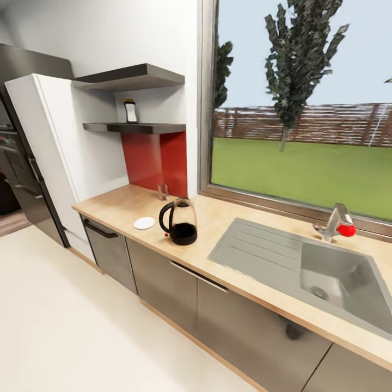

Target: Set up a coffee station on the kitchen countertop: keep the coffee maker on the countertop, move the bottle of coffee from the kitchen shelf to the counter next to the coffee maker, place a paper coffee filter on top of the coffee maker, put the saucer next to the coffee maker with the coffee cup on the saucer, and place the electric kettle next to the coffee maker.

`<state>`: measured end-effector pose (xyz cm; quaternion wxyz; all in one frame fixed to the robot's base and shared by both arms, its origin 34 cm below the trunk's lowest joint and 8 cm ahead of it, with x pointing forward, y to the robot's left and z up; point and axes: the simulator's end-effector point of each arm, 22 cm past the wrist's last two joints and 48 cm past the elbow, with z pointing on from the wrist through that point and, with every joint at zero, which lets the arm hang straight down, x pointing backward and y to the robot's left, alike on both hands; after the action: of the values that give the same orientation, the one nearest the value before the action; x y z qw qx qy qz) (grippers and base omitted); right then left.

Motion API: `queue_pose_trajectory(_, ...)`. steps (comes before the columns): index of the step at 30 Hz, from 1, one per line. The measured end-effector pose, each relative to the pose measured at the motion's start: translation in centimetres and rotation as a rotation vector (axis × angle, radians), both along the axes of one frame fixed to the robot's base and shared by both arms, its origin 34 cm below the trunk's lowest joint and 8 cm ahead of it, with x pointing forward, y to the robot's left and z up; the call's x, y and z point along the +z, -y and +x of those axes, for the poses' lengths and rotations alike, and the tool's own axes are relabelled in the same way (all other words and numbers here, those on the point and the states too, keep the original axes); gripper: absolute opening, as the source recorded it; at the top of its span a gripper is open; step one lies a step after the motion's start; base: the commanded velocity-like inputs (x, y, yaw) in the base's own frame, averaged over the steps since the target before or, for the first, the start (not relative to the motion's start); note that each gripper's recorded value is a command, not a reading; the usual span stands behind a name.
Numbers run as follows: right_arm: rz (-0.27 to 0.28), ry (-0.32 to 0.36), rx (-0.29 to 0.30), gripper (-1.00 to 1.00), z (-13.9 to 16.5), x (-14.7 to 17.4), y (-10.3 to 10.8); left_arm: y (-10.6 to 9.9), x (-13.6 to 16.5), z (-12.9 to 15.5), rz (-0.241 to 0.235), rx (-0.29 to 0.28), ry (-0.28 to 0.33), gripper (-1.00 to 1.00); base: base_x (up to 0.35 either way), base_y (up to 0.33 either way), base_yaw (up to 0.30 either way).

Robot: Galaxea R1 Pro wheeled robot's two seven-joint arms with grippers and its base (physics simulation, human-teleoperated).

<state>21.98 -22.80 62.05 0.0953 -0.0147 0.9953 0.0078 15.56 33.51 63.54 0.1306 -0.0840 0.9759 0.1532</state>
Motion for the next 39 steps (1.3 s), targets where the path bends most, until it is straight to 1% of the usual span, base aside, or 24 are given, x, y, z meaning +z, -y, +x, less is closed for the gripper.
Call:
queue_pose_trajectory(25, 0.0, 0.005, 0.0, 1.0, 0.21, 0.05, -0.01, -0.07, 0.02, 0.12, 0.0, 0.004, 0.004, 1.0, 0.18, 0.289, 0.0)
queue_pose_trajectory(39, -0.001, 0.005, -0.003, 1.0, 0.21, 0.05, 0.1, 0.15, -0.01, 0.09, -0.002, -0.01, 0.002, 1.0, 0.164, 0.298, 0.0)
